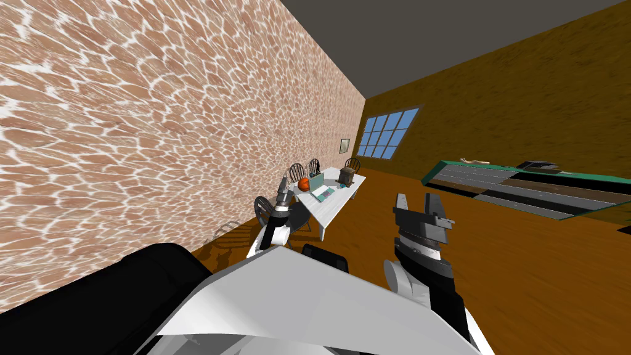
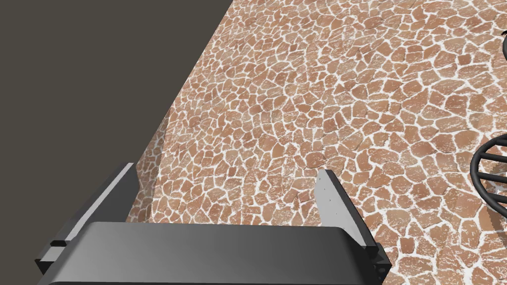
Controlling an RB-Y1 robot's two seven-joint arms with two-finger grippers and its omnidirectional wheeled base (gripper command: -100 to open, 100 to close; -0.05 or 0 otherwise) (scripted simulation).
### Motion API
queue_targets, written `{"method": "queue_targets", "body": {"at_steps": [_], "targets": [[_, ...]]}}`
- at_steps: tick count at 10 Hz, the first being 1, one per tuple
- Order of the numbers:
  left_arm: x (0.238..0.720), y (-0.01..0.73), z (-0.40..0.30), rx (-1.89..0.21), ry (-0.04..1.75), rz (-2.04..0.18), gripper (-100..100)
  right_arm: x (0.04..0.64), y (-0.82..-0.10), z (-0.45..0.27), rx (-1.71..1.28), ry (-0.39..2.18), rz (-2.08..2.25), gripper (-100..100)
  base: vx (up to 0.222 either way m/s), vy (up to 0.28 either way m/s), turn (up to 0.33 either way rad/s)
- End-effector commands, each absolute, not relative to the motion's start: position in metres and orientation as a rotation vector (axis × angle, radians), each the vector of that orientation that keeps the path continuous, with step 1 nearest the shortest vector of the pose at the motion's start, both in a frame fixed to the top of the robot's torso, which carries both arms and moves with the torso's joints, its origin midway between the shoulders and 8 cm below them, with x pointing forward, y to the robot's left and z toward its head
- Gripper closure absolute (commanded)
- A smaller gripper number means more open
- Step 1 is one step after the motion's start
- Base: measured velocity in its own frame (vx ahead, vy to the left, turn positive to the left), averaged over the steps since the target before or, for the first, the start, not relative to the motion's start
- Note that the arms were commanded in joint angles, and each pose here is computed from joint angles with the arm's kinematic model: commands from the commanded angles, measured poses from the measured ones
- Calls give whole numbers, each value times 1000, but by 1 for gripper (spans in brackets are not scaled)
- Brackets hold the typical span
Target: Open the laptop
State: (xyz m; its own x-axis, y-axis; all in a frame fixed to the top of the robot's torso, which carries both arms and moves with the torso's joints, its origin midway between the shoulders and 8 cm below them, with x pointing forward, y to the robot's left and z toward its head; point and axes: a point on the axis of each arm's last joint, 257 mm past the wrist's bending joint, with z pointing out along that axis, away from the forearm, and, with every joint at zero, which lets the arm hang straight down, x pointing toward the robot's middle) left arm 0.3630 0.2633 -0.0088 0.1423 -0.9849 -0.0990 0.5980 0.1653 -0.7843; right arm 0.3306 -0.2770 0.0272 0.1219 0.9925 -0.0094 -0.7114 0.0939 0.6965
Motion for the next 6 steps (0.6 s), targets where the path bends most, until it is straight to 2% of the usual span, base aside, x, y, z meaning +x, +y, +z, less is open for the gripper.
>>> {"method": "queue_targets", "body": {"at_steps": [1, 6], "targets": [[363, 263, -9, -674, 716, -1276, 0, 331, -277, 27, 622, 563, 1367, 0, 0, 0, 0], [363, 263, -9, -674, 715, -1276, 0, 331, -277, 27, 621, 563, 1367, 0, 0, 0, 0]]}}
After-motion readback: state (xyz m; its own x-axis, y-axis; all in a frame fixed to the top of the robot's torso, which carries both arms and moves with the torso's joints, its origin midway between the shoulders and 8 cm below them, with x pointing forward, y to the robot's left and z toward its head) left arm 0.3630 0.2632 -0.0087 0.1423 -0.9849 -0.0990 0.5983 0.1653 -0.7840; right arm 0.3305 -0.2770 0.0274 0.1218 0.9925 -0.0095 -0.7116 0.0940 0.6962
